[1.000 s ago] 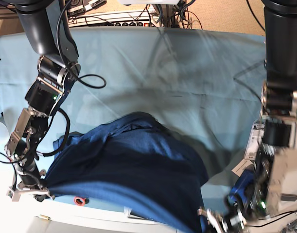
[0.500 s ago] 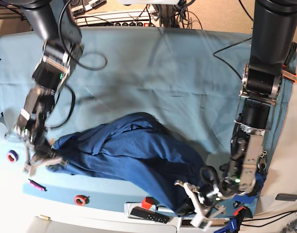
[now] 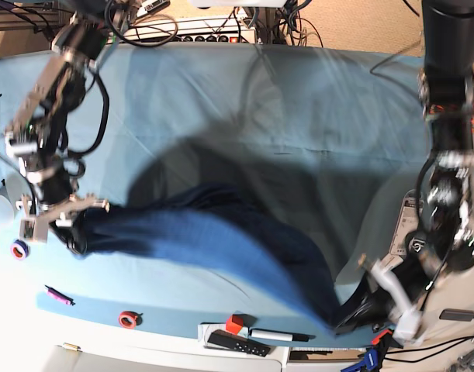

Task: Layout the t-shirt on the table in an organized manner, then fold the t-shirt properly
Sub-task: 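Lift the t-shirt with both grippers and swing it to spread flat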

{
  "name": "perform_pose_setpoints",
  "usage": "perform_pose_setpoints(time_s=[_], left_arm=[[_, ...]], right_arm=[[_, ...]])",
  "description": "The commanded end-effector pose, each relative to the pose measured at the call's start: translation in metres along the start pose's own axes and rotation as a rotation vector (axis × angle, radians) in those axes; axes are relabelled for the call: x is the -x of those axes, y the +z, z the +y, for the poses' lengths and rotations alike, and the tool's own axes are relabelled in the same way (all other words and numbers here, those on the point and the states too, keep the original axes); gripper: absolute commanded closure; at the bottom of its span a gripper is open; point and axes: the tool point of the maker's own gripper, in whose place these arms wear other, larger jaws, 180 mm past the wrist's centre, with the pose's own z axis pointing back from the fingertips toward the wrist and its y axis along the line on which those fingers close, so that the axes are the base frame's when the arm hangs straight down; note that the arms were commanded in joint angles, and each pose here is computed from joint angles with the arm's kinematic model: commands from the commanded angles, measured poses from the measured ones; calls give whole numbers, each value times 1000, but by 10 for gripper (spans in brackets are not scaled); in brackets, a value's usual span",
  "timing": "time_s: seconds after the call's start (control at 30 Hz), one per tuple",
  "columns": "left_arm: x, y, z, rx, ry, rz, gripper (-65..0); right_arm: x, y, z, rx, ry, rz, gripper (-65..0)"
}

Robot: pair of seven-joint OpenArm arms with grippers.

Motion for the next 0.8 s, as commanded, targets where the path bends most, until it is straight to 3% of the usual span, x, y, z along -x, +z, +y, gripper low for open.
perform_pose_setpoints(time_s=[0.0,0.33,0.47,0.53,0.67,0.77], left_arm=[[-25,10,-3,4,-47,-59,0],[-19,75,-32,-103,-138,-45,0],[-15,98,-36,-154,-125,-44,0],[-12,111,-38,-180,-126,-26,0],[-13,137,-37,-240,-130,-11,0],[-14,147,-35,-261,-118,-23,0]], right_arm=[[-16,8,3,-1,30,-51,0],[-1,68,35,-23,156,10,0],[19,82,18,27,132,75,0],[25,91,-1,96,115,105,0],[27,112,-40,240,91,122,0],[23,122,-56,292,69,109,0]])
